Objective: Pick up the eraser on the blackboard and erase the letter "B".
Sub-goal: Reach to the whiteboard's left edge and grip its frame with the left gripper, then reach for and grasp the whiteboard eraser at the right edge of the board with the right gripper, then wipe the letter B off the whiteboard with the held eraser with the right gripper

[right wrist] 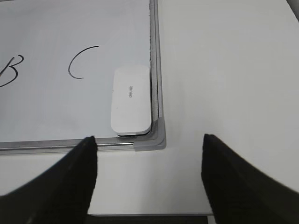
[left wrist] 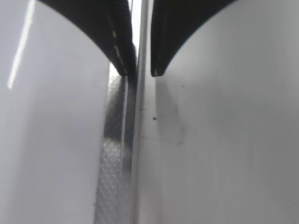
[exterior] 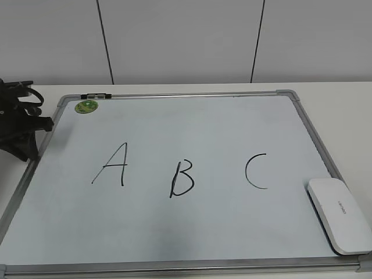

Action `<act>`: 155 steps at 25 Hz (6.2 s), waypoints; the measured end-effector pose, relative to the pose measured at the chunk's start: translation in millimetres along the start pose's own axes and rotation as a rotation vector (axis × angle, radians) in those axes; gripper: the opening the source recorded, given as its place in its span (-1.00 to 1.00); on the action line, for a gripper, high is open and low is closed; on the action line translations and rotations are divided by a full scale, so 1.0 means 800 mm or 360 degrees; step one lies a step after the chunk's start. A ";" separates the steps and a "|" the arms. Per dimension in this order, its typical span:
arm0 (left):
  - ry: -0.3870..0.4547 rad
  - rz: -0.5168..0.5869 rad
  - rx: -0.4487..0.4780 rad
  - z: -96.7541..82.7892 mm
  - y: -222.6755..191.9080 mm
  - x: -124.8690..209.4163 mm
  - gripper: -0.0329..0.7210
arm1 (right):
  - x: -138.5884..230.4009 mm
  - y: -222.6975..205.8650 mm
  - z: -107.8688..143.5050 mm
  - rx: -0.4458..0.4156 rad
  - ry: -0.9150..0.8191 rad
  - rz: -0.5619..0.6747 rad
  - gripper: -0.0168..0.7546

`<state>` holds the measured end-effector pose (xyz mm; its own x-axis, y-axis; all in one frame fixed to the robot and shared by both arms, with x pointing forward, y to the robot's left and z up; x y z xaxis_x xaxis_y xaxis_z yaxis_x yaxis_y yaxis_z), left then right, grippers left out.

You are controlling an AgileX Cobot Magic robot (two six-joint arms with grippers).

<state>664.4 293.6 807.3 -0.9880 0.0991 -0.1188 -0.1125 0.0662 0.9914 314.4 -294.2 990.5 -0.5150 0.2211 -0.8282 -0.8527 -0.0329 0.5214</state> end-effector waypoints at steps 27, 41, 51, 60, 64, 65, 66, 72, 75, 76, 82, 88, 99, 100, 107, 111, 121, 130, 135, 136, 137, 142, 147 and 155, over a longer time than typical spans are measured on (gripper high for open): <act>0.0008 0.0002 0.0019 -0.003 0.000 0.000 -0.89 | -0.008 -0.059 0.013 0.0042 -0.0014 0.0505 0.39; 0.0008 0.0002 0.0019 -0.003 0.000 0.000 -0.89 | -0.024 -0.153 0.045 0.0030 -0.0061 0.1151 0.40; 0.0008 0.0004 0.0020 -0.003 0.000 0.000 -0.89 | -0.016 -0.217 0.053 0.0053 -0.0120 0.1444 0.77; 0.0009 0.0004 0.0022 -0.003 0.000 0.000 -0.89 | 0.008 -0.258 0.060 0.0103 0.0013 0.1530 0.78; 0.0007 0.0004 0.0022 -0.003 0.000 0.000 -0.89 | 0.010 -0.273 0.052 0.0195 0.0009 0.1501 0.77; 0.0007 0.0004 0.0022 -0.003 0.000 0.000 -0.89 | 0.011 -0.277 0.051 0.0205 0.0005 0.1502 0.77; 0.0007 0.0004 0.0022 -0.003 0.000 0.000 -0.89 | 0.011 -0.279 0.051 0.0210 0.0005 0.1502 0.77; 0.0007 0.0004 0.0022 -0.003 0.000 0.000 -0.89 | 0.014 -0.305 0.050 0.0238 -0.0016 0.1511 0.75; 0.0007 0.0004 0.0022 -0.003 0.000 0.000 -0.89 | 0.017 -0.314 0.045 0.0280 -0.0006 0.1521 0.75; 0.0007 0.0004 0.0022 -0.003 0.000 0.000 -0.89 | 0.020 -0.317 0.040 0.0308 0.0003 0.1529 0.74; 0.0007 0.0004 0.0022 -0.003 0.000 0.000 -0.89 | 0.019 -0.323 0.036 0.0338 0.0010 0.1500 0.73; 0.0010 0.0003 0.0027 -0.004 0.000 0.000 -0.89 | 0.028 -0.331 0.033 0.0350 0.0009 0.1530 0.73; 0.0014 0.0002 0.0036 -0.005 0.000 0.000 -0.89 | 0.039 -0.341 0.031 0.0357 0.0009 0.1549 0.72; 0.0014 0.0002 0.0036 -0.005 0.000 0.000 -0.89 | 0.039 -0.341 0.031 0.0357 0.0009 0.1549 0.71; 0.0017 0.0001 0.0038 -0.006 0.000 0.000 -0.89 | 0.039 -0.342 0.031 0.0356 0.0009 0.1547 0.61; 0.0017 0.0001 0.0038 -0.006 0.000 0.000 -0.89 | 0.044 -0.344 0.030 0.0364 0.0010 0.1567 0.59; 0.0016 0.0001 0.0041 -0.006 0.000 0.000 -0.88 | 0.044 -0.345 0.028 0.0369 0.0029 0.1566 0.45; 0.0018 0.0000 0.0044 -0.007 0.000 -0.001 -0.88 | 0.044 -0.345 0.028 0.0369 0.0029 0.1566 0.44; 0.0018 0.0000 0.0044 -0.007 0.000 -0.001 -0.88 | 0.044 -0.345 0.028 0.0369 0.0029 0.1566 0.43; 0.0018 0.0000 0.0044 -0.007 0.000 -0.001 -0.88 | 0.044 -0.345 0.028 0.0369 0.0029 0.1566 0.43; 0.0018 0.0000 0.0044 -0.007 0.000 -0.001 -0.88 | 0.044 -0.345 0.028 0.0369 0.0029 0.1566 0.43; 0.0018 0.0000 0.0044 -0.007 0.000 -0.001 -0.88 | 0.044 -0.345 0.028 0.0369 0.0029 0.1566 0.43; 0.0018 0.0000 0.0044 -0.007 0.000 -0.001 -0.88 | 0.044 -0.345 0.028 0.0369 0.0029 0.1566 0.43; 0.0018 0.0000 0.0044 -0.007 0.000 -0.001 -0.88 | 0.022 -0.339 0.035 0.0391 0.0024 0.1640 0.43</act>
<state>664.3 288.3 807.6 -0.9891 0.0879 -0.1179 -0.1096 0.0936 0.9896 539.4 -254.0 840.5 -0.9818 0.1862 0.0362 0.0370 0.0006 0.9993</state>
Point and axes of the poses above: a point on each arm's last joint axis where the gripper is mounted, y pointing back along that axis away from the gripper, z along the wrist's bending axis when the last joint is at zero, x = y × z, the point moved 10 cm from there along -y, pointing out along that axis toward the gripper, and after that the axes turned 12 degrees about -y, right-handed, at the moved point
